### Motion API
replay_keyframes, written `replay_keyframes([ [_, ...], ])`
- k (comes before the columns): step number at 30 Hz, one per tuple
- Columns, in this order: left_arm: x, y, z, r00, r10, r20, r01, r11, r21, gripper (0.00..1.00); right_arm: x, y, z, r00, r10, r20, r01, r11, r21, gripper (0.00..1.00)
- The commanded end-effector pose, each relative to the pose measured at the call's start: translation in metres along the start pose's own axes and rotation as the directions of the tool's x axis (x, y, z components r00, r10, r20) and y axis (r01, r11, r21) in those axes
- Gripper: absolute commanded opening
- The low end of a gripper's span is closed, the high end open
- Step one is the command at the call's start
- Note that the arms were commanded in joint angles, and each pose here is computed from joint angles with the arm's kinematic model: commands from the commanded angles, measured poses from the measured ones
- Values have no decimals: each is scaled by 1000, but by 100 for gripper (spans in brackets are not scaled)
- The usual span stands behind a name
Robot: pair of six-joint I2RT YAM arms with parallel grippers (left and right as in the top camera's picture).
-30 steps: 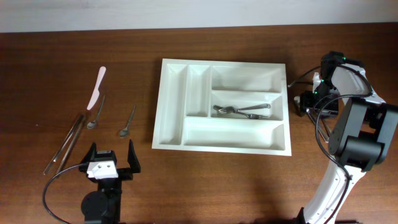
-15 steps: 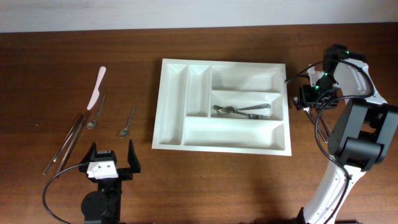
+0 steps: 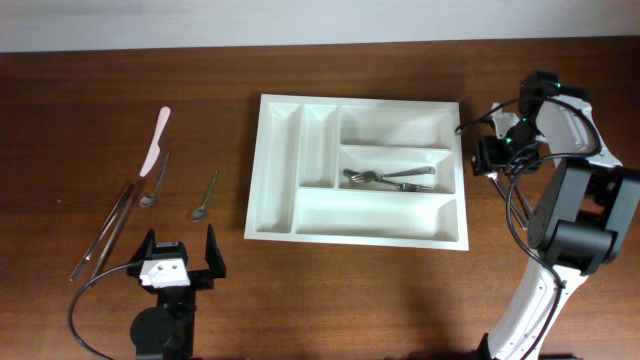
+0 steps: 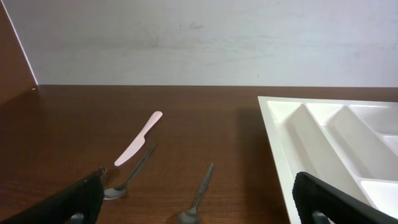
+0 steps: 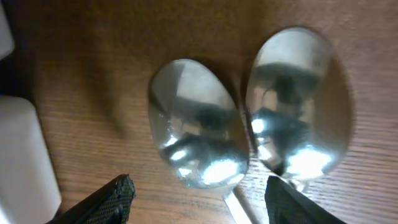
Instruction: Pack container
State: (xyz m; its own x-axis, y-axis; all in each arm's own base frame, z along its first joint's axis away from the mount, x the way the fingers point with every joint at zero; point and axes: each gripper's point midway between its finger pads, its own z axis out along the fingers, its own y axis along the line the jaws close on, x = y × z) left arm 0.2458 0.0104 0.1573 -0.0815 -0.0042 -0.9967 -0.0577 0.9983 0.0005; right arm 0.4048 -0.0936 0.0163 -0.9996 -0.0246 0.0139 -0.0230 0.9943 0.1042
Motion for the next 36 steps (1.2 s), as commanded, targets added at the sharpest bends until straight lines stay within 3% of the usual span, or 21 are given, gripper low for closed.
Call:
replay_keyframes([
  [1, 0, -3, 0, 1000, -3, 4, 3, 1000, 15, 99, 9, 6, 14, 999, -12, -30, 11, 1000, -23, 69],
  [6, 0, -3, 0, 1000, -3, 4, 3, 1000, 15, 99, 18, 4, 26, 999, -10, -54, 9, 1000, -13, 68],
  [11, 0, -3, 0, 1000, -3, 4, 3, 1000, 15, 99, 24, -8, 32, 997, 25, -71, -21, 998, 61, 53],
  [16, 0, -3, 0, 1000, -3, 4, 3, 1000, 15, 99, 24, -14, 32, 996, 49, -71, -42, 995, 94, 47],
  [19, 0, -3, 0, 1000, -3, 4, 3, 1000, 15, 99, 24, -15, 32, 996, 49, -70, -42, 994, 100, 32],
  [21, 0, -3, 0, 1000, -3, 4, 3, 1000, 15, 99, 24, -19, 31, 995, 69, -69, -60, 990, 124, 17],
  [23, 0, -3, 0, 1000, -3, 4, 3, 1000, 15, 99, 24, -20, 31, 995, 68, -68, -59, 990, 126, 10],
  [36, 0, -3, 0, 1000, -3, 4, 3, 1000, 15, 99, 21, -19, 30, 992, 112, -53, -105, 987, 122, 4],
])
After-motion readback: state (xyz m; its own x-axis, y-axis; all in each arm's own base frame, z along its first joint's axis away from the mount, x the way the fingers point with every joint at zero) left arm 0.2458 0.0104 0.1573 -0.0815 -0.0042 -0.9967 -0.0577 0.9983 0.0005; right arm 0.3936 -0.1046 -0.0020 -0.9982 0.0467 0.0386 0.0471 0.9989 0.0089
